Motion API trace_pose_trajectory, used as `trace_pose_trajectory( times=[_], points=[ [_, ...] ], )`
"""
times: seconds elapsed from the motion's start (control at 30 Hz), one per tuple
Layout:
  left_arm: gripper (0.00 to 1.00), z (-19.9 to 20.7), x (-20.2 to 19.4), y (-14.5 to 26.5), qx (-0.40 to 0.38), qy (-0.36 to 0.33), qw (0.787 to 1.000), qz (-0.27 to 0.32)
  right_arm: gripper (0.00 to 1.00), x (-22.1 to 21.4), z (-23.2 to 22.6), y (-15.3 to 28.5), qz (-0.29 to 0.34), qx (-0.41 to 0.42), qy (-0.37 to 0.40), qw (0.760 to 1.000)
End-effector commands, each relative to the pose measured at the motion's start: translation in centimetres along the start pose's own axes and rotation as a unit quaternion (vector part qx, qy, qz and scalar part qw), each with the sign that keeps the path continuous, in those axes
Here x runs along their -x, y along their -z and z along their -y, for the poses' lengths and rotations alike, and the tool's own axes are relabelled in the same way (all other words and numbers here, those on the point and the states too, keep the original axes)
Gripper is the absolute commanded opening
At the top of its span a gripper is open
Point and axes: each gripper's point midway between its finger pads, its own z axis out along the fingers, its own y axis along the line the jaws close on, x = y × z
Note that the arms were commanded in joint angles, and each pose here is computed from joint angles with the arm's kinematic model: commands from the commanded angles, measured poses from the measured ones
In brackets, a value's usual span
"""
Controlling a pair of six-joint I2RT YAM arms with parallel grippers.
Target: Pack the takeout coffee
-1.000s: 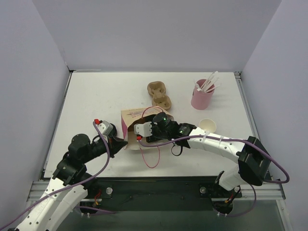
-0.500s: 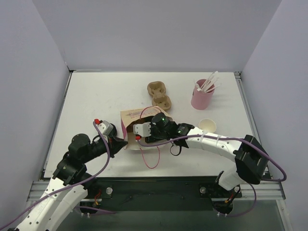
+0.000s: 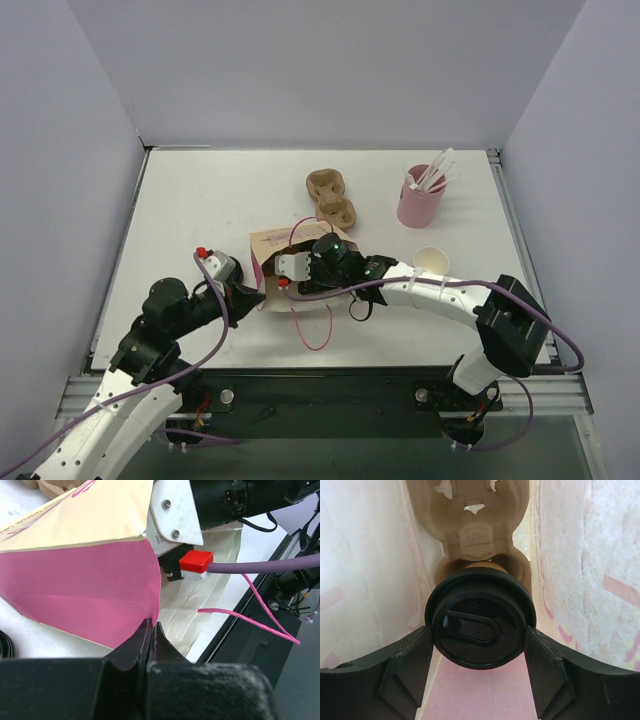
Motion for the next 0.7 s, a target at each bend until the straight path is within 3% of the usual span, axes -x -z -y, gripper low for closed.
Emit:
trace_pose_trajectory(
  times=[0.0, 0.67],
  points=[
    [0.0, 0.7, 1.5, 0.0, -0.015, -0.014, 0.999, 0.027, 0.37, 0.6, 1.0, -0.7, 0.02, -0.016, -0.028, 0.999],
    [0.0, 0.5, 1.5, -0.1, -0.008, -0.01, 1.0, 0.023, 0.54, -1.2, -0.1, -2.1, -0.001, -0.004, -0.045, 0.999]
  ],
)
